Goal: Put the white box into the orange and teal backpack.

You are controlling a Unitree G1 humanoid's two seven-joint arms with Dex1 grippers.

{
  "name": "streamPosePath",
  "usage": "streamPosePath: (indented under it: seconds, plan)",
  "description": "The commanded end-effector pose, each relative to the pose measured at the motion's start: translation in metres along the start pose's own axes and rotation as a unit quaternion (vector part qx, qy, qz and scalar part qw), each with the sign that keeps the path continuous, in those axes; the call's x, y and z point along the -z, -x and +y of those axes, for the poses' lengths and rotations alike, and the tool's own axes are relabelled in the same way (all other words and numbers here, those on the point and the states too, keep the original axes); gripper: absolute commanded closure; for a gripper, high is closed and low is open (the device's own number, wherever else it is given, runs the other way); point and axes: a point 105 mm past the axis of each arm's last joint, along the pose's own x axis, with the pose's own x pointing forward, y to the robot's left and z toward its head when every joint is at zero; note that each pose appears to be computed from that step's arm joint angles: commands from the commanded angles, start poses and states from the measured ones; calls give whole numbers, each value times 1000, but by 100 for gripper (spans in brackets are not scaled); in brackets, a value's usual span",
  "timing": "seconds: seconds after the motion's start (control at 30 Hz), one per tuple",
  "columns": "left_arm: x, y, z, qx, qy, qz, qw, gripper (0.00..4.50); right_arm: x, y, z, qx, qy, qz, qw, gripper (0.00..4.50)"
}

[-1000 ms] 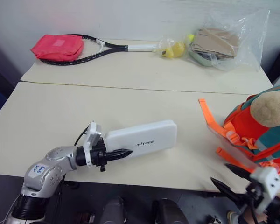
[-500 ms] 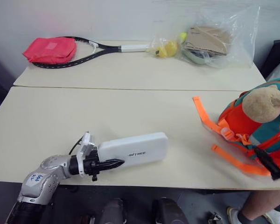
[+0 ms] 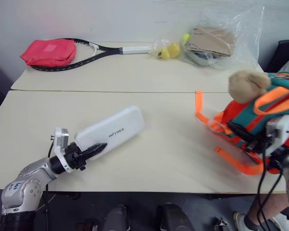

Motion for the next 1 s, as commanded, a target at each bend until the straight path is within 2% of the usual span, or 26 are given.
streamPosePath:
  seconds: [0.03,0.2,0.33,0.43,0.53,0.67,0.8,1.0]
  plan:
    - [-35,3,9,-40,-27,-74,996,320,-21,-35,32,-117,5,-34,993,446]
    - [-54,3,19,-68,-39,-106,991,320,-50,-81,88,-279,-14,-84,957,446]
    - [-67,4,17,-73,-51,-128,988,320,-71,-81,120,-361,-48,-106,925,446]
    - [-79,10,10,-68,-44,-155,985,320,-76,-69,131,-398,-81,-84,910,446]
    - [-93,20,-8,-30,-30,-179,983,320,-71,-59,126,-389,-131,-54,910,446]
    - [-111,29,-47,39,-81,-172,981,320,-51,-55,106,-331,-124,-10,935,446]
    - [-120,8,-68,80,-155,-131,976,320,-51,-56,104,-333,-143,0,932,446]
    - [-111,-30,-63,123,-209,-62,968,320,-41,-54,104,-345,-131,25,929,446]
